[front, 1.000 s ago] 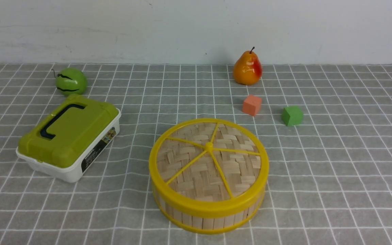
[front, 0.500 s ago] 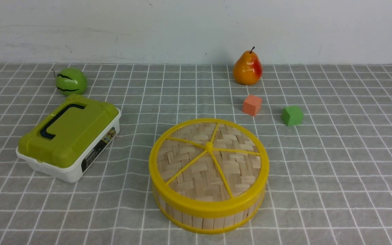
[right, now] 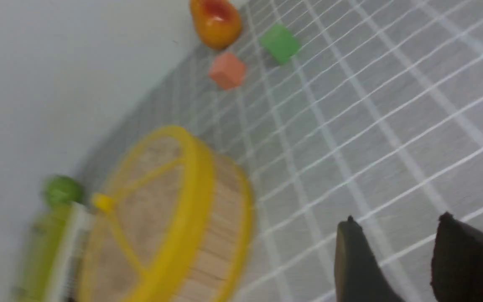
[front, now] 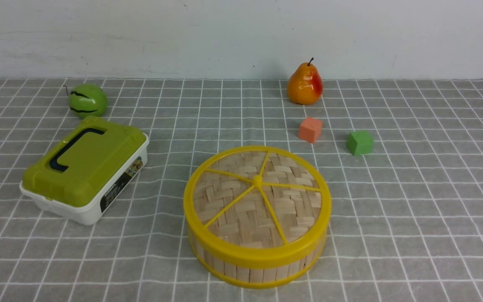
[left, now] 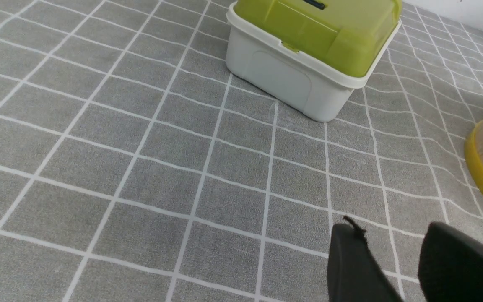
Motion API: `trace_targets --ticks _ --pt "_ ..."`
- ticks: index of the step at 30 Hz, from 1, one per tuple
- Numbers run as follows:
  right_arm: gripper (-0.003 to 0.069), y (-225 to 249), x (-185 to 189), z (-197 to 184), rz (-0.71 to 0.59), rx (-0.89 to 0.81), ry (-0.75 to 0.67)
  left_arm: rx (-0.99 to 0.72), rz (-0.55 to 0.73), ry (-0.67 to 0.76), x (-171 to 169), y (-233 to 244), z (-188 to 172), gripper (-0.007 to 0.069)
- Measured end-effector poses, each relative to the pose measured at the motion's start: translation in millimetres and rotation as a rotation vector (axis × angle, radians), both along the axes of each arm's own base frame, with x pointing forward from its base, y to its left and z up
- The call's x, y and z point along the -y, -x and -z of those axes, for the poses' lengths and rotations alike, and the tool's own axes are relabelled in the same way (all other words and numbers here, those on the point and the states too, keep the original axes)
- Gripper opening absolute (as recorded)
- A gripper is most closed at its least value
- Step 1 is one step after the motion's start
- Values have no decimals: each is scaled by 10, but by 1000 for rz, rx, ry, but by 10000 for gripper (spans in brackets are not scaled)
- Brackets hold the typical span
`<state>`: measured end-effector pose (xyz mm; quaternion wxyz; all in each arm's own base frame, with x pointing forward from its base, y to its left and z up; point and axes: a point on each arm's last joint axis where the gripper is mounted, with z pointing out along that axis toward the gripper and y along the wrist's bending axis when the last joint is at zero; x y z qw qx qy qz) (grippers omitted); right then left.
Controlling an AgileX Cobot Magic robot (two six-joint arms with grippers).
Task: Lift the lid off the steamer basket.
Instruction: Use the right arm to lift the lid of the steamer
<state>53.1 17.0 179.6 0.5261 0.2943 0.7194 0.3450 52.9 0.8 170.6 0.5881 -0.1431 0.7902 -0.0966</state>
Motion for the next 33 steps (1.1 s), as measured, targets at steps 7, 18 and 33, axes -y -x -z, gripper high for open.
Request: trace_targets --ticks 7,18,33 --pt "241 -7 -16 -58 6 38 -135 0 0 0 0 0 0 239" --pt "183 80 -86 -476 -126 146 171 0 0 0 0 0 0 239" --pt "-4 -775 -118 -2379 -627 -185 947 0 0 0 0 0 0 239"
